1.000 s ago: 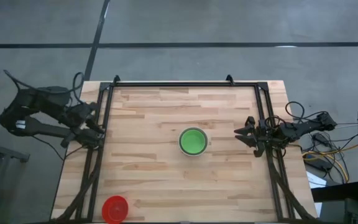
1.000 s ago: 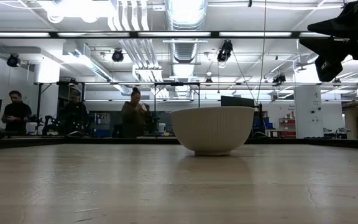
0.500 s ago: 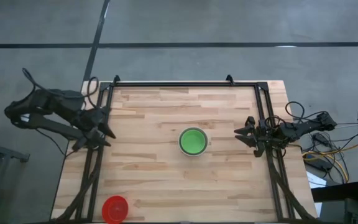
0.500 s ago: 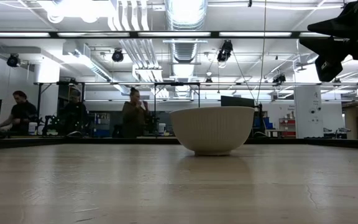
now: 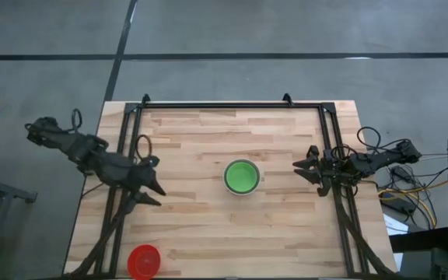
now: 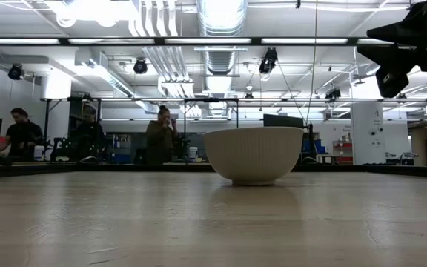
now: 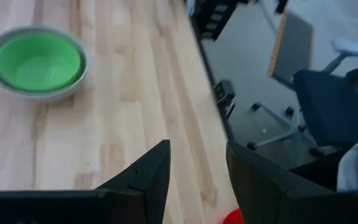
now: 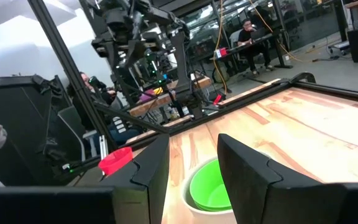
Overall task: Nest bowls inside each other
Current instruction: Stack the red bowl on top of the green bowl
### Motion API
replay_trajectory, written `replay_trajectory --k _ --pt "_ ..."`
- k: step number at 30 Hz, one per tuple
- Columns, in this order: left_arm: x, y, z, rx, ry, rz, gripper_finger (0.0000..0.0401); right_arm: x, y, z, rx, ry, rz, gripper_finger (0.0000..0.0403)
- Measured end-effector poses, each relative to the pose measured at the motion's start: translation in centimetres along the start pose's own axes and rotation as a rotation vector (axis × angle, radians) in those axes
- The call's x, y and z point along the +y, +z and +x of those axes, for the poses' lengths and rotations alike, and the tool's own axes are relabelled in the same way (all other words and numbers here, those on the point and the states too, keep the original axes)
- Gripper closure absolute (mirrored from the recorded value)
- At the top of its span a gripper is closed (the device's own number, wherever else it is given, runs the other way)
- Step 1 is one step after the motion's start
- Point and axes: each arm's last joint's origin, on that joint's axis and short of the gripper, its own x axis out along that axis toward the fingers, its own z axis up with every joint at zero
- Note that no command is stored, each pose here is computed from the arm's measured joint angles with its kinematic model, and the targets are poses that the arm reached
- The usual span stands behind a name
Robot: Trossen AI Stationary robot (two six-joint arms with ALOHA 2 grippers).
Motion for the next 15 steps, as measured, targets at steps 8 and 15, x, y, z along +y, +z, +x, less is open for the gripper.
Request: replay_trajectory --k 8,15 --pt "-1.5 -2.0 2.5 -0.007 -0.035 -0.008 0.0240 0.0 0.0 0.0 0.000 0.000 0.000 0.0271" --pt "-2.7 -4.1 4.2 -0.003 -0.129 0.096 0.0240 0.0 0.0 0.0 0.000 0.000 0.000 0.0271"
